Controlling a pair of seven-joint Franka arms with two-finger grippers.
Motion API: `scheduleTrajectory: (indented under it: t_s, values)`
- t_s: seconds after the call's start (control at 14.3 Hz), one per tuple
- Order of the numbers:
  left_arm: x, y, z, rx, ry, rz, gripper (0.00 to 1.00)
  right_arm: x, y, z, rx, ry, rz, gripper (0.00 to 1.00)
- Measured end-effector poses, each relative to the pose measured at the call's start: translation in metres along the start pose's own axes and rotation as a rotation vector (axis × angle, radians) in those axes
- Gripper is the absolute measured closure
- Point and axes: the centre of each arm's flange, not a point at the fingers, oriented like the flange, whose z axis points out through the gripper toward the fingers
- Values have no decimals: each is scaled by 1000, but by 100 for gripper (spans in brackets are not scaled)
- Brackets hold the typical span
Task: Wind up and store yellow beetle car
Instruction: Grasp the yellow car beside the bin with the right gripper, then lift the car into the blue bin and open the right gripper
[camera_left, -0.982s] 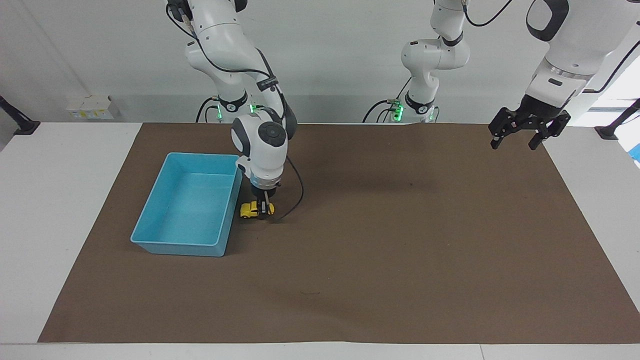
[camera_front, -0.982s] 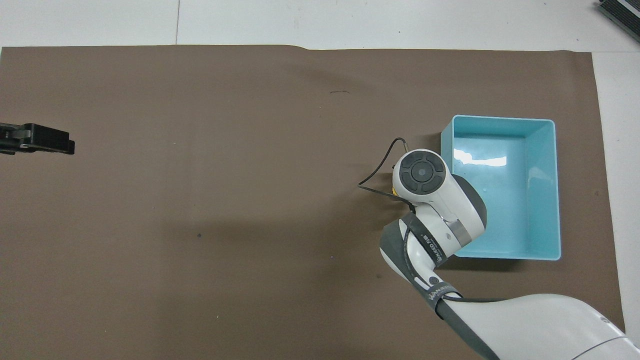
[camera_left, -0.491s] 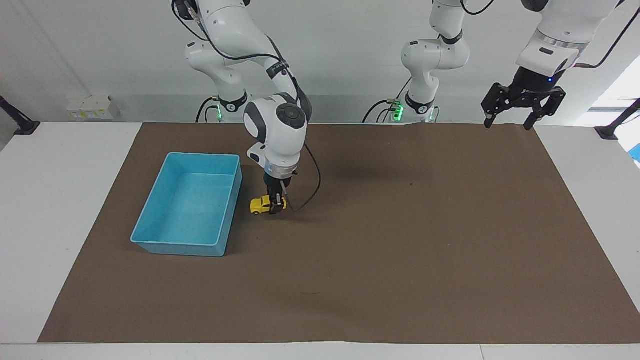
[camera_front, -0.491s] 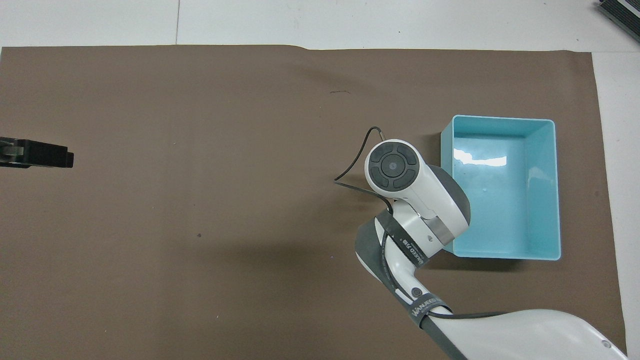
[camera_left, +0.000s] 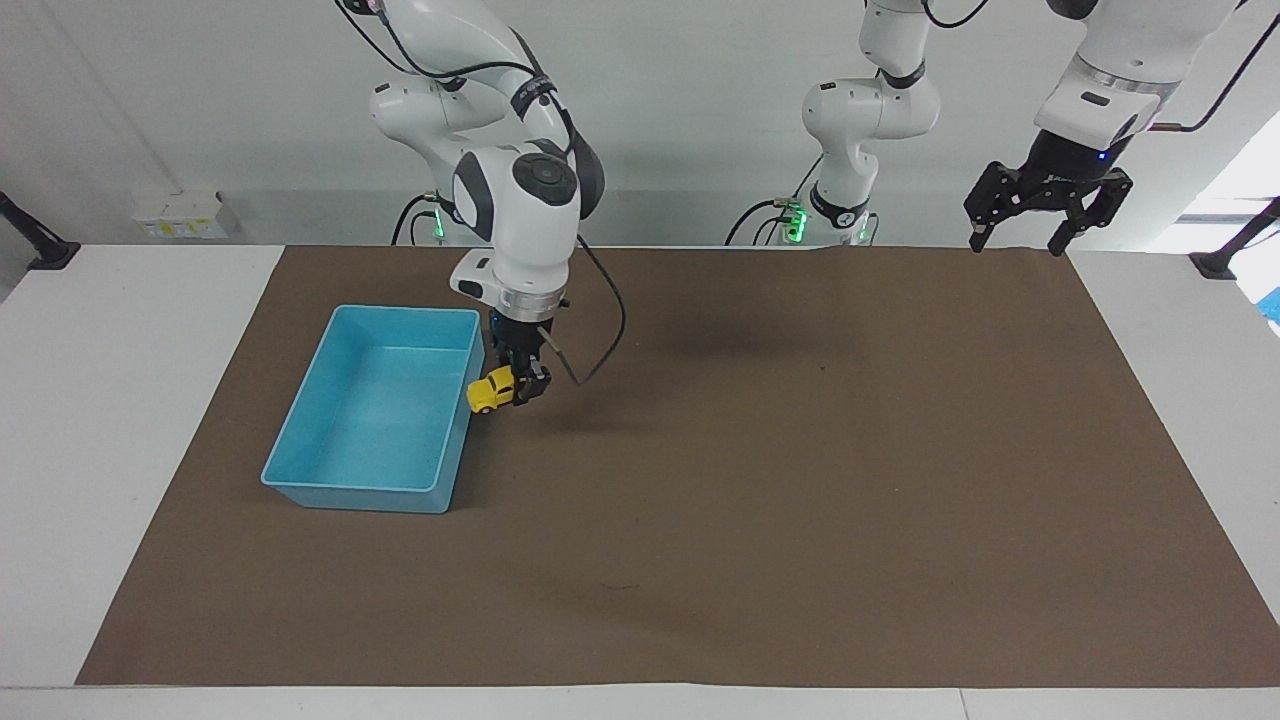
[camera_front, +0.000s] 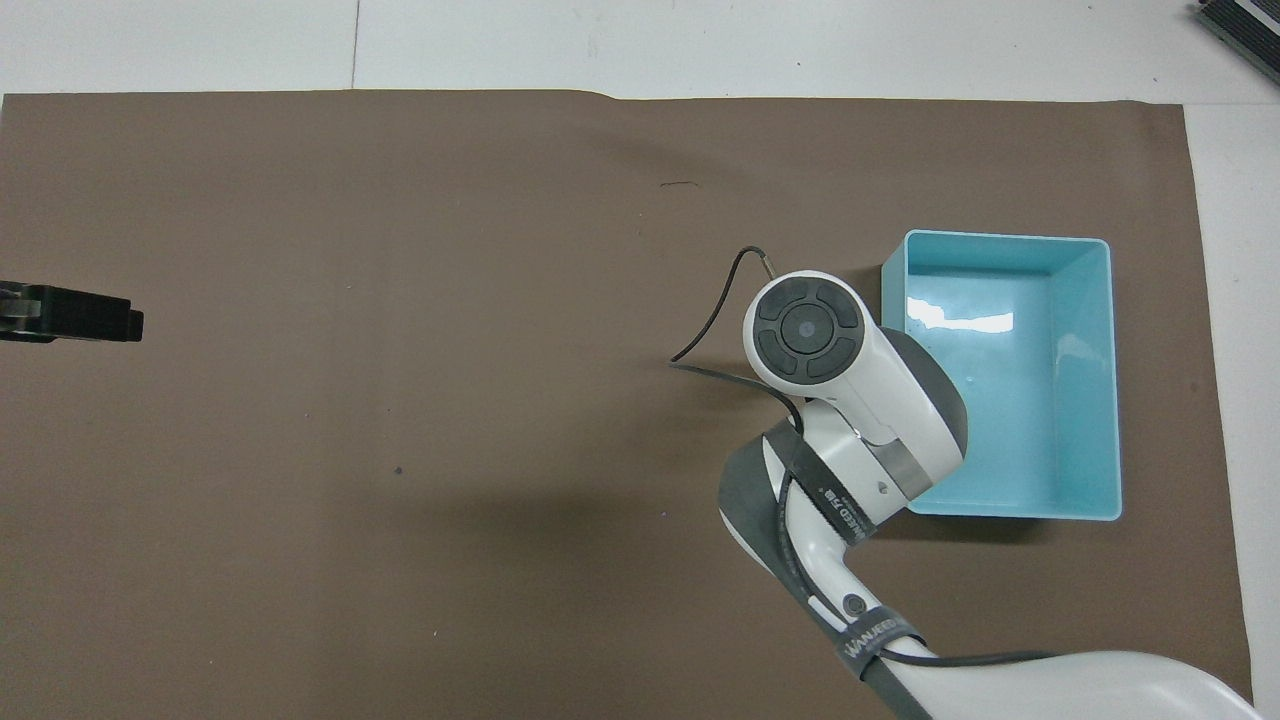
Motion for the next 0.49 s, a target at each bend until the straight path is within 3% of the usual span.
scheduleTrajectory:
  t_s: [0.35, 0.49]
  values:
    - [-2, -6, 8, -1, -30, 0, 0, 48, 28, -5, -4, -39, -242, 48]
    - [-2, -7, 18, -2, -50, 0, 0, 64, 39, -3, 13, -92, -338, 48]
